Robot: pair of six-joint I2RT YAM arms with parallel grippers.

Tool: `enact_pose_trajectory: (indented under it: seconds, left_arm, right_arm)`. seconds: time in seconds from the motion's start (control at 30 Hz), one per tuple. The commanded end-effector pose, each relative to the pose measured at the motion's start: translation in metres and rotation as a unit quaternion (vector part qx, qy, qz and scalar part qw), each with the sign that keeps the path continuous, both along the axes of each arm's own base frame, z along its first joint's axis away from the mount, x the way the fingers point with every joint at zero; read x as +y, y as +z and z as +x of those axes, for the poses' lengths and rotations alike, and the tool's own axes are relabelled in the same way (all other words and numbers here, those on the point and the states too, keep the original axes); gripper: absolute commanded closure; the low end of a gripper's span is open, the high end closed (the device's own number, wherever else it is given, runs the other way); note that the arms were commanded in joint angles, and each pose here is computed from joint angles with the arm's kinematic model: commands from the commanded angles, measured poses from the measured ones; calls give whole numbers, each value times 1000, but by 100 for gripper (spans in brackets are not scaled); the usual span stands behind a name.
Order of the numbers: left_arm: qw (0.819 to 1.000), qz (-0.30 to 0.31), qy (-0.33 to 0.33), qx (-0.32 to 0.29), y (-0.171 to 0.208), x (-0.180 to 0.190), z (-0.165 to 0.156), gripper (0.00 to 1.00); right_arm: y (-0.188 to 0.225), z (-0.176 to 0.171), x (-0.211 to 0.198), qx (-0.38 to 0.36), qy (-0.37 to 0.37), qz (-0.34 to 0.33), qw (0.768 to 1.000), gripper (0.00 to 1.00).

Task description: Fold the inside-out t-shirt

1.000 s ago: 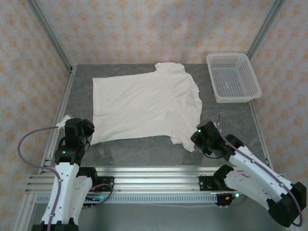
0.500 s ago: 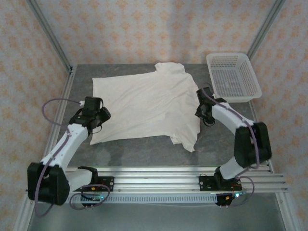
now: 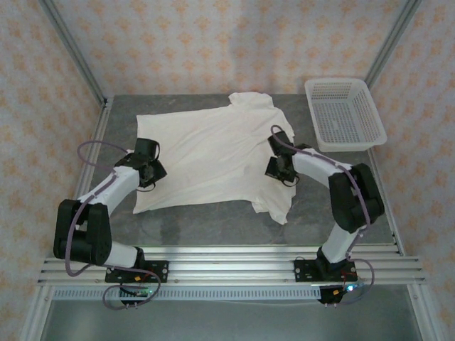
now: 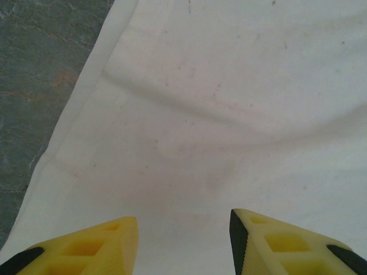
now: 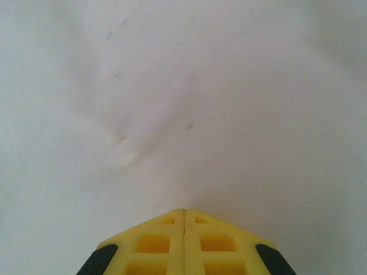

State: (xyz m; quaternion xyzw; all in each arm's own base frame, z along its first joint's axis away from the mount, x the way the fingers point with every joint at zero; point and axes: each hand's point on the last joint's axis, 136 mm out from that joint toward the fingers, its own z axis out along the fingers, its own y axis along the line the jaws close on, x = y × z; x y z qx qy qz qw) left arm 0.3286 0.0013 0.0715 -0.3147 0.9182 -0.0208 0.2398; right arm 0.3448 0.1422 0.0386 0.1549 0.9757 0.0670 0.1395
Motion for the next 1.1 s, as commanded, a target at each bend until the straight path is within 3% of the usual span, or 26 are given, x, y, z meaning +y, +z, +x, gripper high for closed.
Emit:
enact_pose_trajectory:
  seconds: [0.0,0.07,0.13,0.27,0.37,0.5,0.67,0.77,0.87,0.97,1.07]
  left_arm:
    - [1000,12,21,15,-11,8,0,53]
    - [998,18,48,34,-20,16,-3,53]
    - [995,18,78,53,-30,26,-6,54]
    - [987,11,134,88,-49,48,-8,56]
    - [982,4,153,109,-63,57,-2,57]
    - [979,4,161,124,-73,67,10,58]
    - [974,12,192,116,-68,93,17,58]
    - [969,13,218,113,-66,113,16,57]
    - [966,3,236,100,-65,129,16,56]
    - [971,-22,228,69,-57,128,25,55]
    - [979,-58,196,25,-37,109,36,53]
  right_arm:
    - [-2,6,31,5,34,18,999,92]
    - [13,7,27,-9,37,3,999,87]
    - [35,10,6,-50,18,-22,998,76]
    - [58,16,-68,-96,-99,-28,990,61]
    - [54,30,-95,-93,-114,-54,988,59]
    - [40,55,-99,-63,-103,-95,988,58]
    - [19,79,-79,-45,-95,-64,992,58]
    - [-5,78,-76,-13,-96,-75,992,60]
    - [-21,70,-66,16,-82,-70,994,76]
    - [-3,67,-54,-4,-76,-54,996,99]
    - [25,66,-37,-33,-81,-27,996,100]
